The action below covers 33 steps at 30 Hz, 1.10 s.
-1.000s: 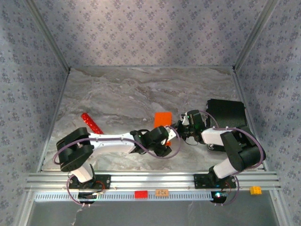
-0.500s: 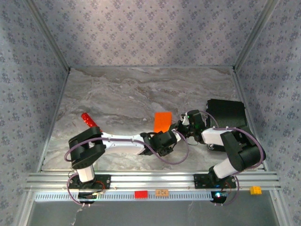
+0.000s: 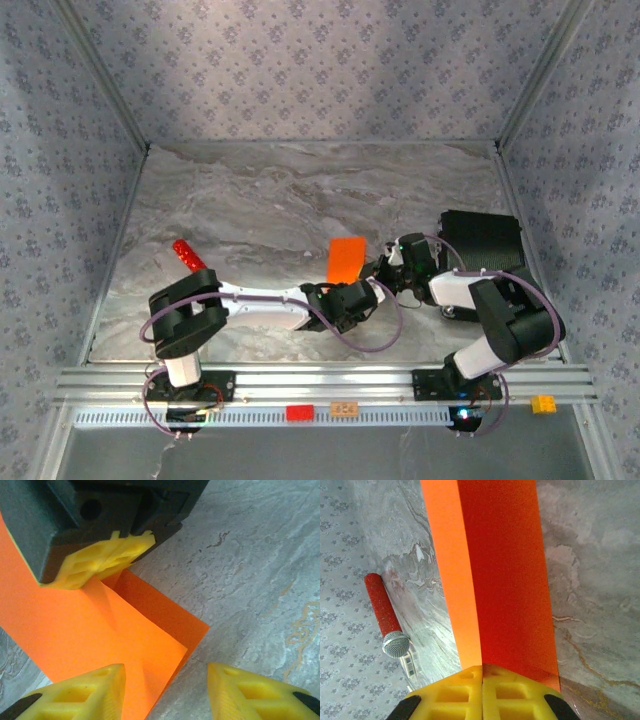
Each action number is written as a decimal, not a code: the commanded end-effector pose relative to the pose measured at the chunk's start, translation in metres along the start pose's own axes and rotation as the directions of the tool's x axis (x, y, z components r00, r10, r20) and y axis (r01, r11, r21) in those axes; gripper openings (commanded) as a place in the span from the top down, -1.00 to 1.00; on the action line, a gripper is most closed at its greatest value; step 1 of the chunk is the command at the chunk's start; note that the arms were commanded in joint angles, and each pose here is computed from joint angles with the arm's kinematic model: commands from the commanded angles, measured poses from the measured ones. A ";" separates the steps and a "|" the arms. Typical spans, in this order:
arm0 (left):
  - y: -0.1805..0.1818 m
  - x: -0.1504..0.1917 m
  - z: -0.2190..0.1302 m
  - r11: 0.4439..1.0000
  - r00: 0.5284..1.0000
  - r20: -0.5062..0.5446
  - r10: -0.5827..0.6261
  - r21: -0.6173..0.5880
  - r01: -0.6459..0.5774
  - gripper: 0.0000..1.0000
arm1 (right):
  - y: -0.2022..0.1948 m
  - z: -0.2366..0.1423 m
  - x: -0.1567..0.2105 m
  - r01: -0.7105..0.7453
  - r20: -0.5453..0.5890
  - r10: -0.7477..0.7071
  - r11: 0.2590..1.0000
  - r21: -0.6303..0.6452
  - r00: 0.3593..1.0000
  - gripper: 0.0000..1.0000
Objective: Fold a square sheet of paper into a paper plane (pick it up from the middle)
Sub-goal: Fold the triangle a second time at the center of the table.
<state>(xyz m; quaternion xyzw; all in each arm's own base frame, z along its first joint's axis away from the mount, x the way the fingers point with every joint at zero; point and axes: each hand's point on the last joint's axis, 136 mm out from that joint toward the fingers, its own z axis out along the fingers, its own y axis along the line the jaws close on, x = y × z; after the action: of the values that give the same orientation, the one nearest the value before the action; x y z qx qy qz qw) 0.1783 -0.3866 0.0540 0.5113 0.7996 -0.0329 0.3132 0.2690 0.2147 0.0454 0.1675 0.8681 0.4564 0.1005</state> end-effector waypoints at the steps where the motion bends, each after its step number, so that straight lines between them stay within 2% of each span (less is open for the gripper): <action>1: 0.003 -0.011 -0.014 1.000 0.999 0.049 -0.021 -0.006 0.022 0.19 | 0.002 -0.003 -0.003 -0.012 0.010 0.012 1.000 0.000 1.000 0.81; 4: 0.004 -0.012 -0.017 0.999 0.997 0.066 -0.042 -0.002 0.043 0.29 | 0.000 -0.003 -0.004 -0.016 0.012 0.016 1.000 0.004 1.000 0.79; 12: 0.006 -0.010 -0.018 0.995 0.993 0.065 -0.099 0.033 0.097 0.70 | -0.003 -0.009 -0.004 -0.013 0.028 0.013 1.000 0.018 1.000 0.67; 16: 0.009 -0.012 -0.020 0.982 0.984 0.068 -0.165 0.101 0.157 0.82 | -0.007 -0.017 -0.005 -0.013 0.050 0.011 0.999 0.044 0.999 0.56; 20: 0.013 -0.011 -0.022 0.945 0.961 0.054 -0.270 0.204 0.254 0.91 | -0.011 -0.029 -0.005 -0.001 0.073 -0.005 0.997 0.077 0.997 0.52; 27: 0.023 -0.009 -0.027 0.925 0.940 0.065 -0.335 0.211 0.315 0.82 | 0.004 -0.030 -0.003 0.043 0.054 -0.045 0.999 0.028 0.998 0.52; 30: 0.039 -0.011 -0.025 0.861 0.884 0.043 -0.465 0.252 0.441 0.62 | -0.006 -0.027 -0.003 0.022 0.055 -0.026 0.998 0.065 0.998 0.51; 33: 0.055 -0.018 -0.018 0.771 0.820 -0.011 -0.572 0.335 0.542 0.54 | -0.009 -0.024 0.000 0.024 0.042 -0.028 0.997 0.076 0.999 0.50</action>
<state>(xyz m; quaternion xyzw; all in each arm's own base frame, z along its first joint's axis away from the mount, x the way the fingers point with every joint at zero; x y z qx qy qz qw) 0.2052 -0.3619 0.0762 0.3530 0.8741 -0.2082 0.2607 0.2645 0.1919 0.0604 0.1747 0.8750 0.4329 0.1282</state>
